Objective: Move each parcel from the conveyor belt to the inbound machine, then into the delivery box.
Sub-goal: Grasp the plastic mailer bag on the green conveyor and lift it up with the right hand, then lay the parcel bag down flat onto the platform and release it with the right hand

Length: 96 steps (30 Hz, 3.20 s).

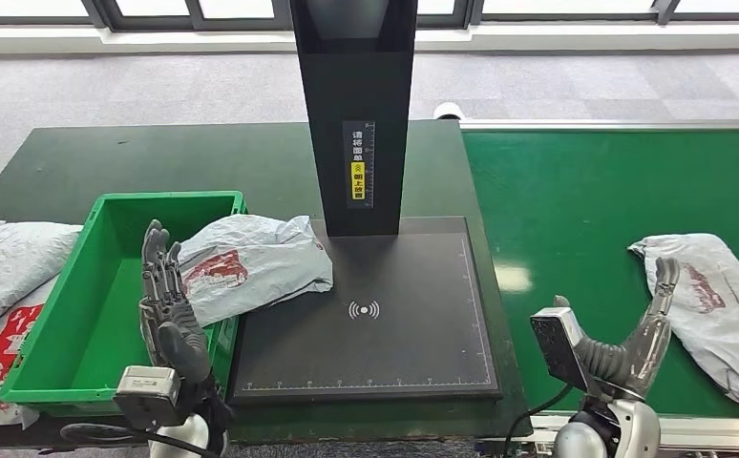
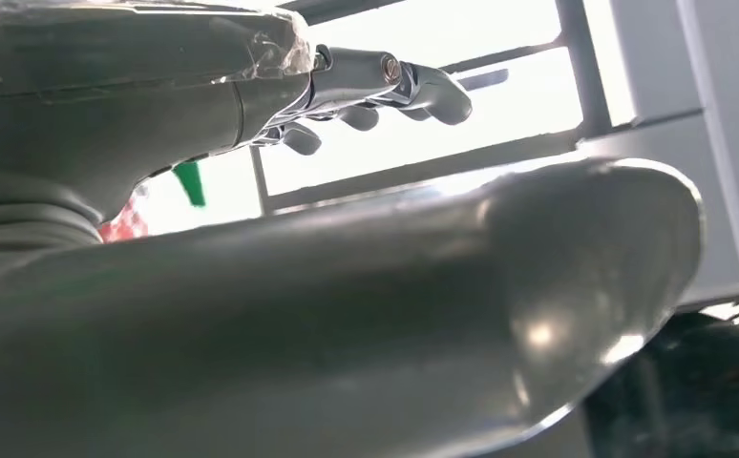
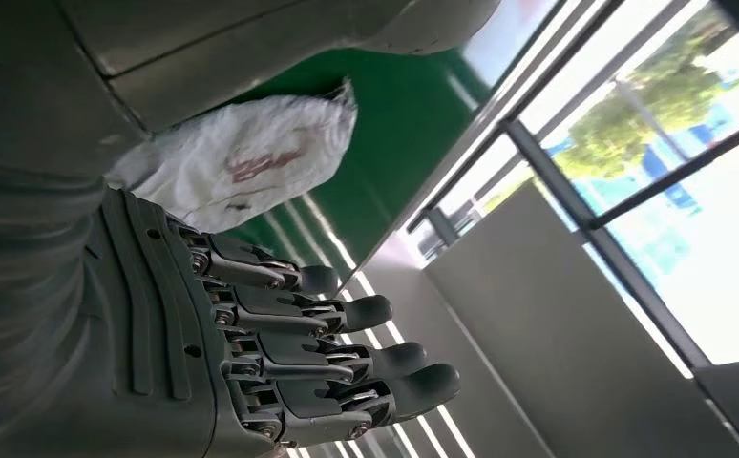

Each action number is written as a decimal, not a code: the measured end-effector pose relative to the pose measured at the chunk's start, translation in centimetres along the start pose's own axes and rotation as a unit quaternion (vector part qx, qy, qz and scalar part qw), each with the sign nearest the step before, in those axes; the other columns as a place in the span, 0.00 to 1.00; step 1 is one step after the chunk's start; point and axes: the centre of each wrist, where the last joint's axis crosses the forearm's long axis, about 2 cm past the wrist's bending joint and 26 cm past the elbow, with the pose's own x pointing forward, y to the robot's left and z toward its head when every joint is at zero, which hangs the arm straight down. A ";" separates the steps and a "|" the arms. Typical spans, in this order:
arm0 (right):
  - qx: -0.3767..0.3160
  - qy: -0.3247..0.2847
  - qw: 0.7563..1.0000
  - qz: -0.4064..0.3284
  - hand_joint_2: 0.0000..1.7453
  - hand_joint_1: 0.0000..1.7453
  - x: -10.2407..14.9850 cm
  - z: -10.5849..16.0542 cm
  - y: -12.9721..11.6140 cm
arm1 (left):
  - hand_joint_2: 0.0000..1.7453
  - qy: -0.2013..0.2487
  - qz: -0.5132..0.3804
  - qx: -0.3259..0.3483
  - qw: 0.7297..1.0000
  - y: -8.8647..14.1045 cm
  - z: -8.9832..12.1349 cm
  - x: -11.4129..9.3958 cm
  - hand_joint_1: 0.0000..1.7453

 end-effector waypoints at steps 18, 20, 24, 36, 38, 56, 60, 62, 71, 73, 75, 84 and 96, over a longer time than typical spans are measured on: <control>0.134 0.217 0.915 0.312 1.00 0.00 -15.0 -6.9 -0.3 | 0.00 0.071 0.059 -0.113 0.989 -2.1 1.3 -3.1 0.00; 0.148 0.236 0.905 0.323 1.00 0.00 -16.6 -6.9 -0.8 | 0.00 0.071 0.066 -0.119 0.988 -2.1 1.4 -3.2 0.00; 0.175 0.269 0.887 0.333 1.00 0.00 -19.1 -6.9 -2.1 | 0.00 0.065 0.072 -0.131 0.987 -2.0 1.5 -3.4 0.00; 0.280 0.369 0.835 0.297 1.00 0.00 -21.9 -6.0 -2.8 | 0.00 0.045 0.064 -0.153 0.985 -2.4 1.1 -4.1 0.00; 0.309 0.393 0.818 0.286 1.00 0.12 -22.4 -5.0 -2.8 | 0.00 0.045 0.066 -0.157 0.984 -2.6 0.8 -4.3 0.00; 0.361 0.390 0.823 0.202 1.00 1.00 -23.3 -2.3 -2.6 | 0.00 0.053 0.067 -0.180 0.980 -3.5 0.0 -5.7 0.00; 0.361 0.388 0.824 0.201 1.00 1.00 -23.2 -2.4 -2.5 | 0.00 0.055 0.066 -0.181 0.980 -3.5 0.1 -5.8 0.00; 0.359 0.387 0.826 0.200 1.00 1.00 -23.1 -2.5 -2.5 | 0.00 0.054 0.065 -0.181 0.980 -3.5 0.1 -5.8 0.00; 0.246 0.304 0.903 0.180 1.00 1.00 -21.7 -3.4 -1.5 | 0.00 0.056 0.045 -0.168 0.983 -3.2 0.4 -5.5 0.00; 0.179 0.250 0.940 0.150 1.00 1.00 -20.6 -4.3 -1.2 | 0.00 0.056 0.038 -0.160 0.985 -3.0 0.7 -5.4 0.00; 0.100 0.194 0.970 0.108 1.00 1.00 -19.2 -5.4 -0.9 | 0.00 0.056 0.032 -0.153 0.986 -2.8 1.0 -5.2 0.00; -0.050 0.056 0.997 0.027 1.00 1.00 -11.1 -6.5 -0.8 | 0.00 0.051 0.030 -0.141 0.988 -2.5 1.3 -4.6 0.00; -0.055 -0.149 0.985 -0.069 1.00 1.00 0.6 -2.5 0.8 | 0.00 0.042 0.035 -0.134 0.989 -2.3 1.5 -4.3 0.00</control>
